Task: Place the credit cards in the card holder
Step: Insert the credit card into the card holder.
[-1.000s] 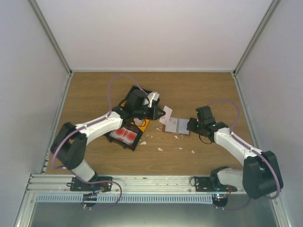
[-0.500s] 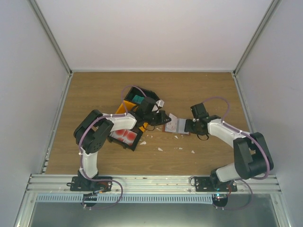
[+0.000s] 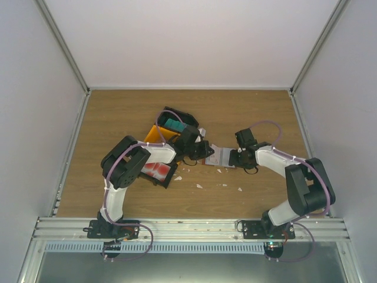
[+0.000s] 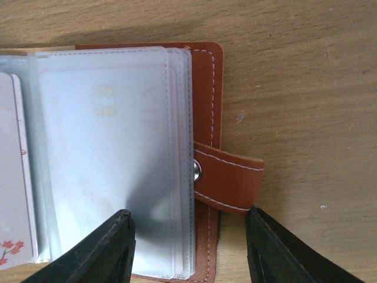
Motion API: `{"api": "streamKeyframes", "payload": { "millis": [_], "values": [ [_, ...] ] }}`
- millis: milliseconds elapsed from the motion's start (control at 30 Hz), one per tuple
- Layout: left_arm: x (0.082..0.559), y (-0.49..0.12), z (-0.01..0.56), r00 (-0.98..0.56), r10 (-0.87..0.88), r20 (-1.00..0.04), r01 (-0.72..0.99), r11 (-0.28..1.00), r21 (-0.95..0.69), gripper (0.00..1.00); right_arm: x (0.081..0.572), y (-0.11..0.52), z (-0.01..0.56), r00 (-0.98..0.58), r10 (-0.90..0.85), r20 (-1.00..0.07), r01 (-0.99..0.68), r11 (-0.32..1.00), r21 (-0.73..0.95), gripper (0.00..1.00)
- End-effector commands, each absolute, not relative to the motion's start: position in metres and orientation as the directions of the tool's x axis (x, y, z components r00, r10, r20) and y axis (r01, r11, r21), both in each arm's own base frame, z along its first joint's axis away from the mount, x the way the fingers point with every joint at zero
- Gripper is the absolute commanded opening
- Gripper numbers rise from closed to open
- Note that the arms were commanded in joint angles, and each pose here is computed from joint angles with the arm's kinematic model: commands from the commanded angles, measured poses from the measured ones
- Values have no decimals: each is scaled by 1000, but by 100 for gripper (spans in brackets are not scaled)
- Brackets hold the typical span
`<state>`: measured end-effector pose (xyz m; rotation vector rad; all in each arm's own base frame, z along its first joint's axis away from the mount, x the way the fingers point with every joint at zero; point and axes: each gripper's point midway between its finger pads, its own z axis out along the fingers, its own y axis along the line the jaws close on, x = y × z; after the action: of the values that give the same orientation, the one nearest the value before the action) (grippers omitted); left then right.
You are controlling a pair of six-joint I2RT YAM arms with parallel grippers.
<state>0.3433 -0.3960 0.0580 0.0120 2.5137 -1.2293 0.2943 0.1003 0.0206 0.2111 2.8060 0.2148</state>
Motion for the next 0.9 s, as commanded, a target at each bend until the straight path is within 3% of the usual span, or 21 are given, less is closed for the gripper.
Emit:
{"api": "streamKeyframes", "payload": {
  "millis": [0,167,533,867],
  "values": [
    [358,-400,64,-912,-221,-346,129,645,-753,0,288,98,11,-950,174,-258,136,978,157,49],
    [357,-404,61,-916,-224,-334,128,626,-770,0,284,98,7,-955,172,-243,135,978,160,44],
    [352,-410,78,-898,-226,-377,194,566,-801,0,281,100,3,-956,176,-234,139,976,169,42],
    [352,-422,50,-920,-178,-350,187,584,-790,0,280,101,1,-958,175,-229,136,975,176,42]
  ]
}}
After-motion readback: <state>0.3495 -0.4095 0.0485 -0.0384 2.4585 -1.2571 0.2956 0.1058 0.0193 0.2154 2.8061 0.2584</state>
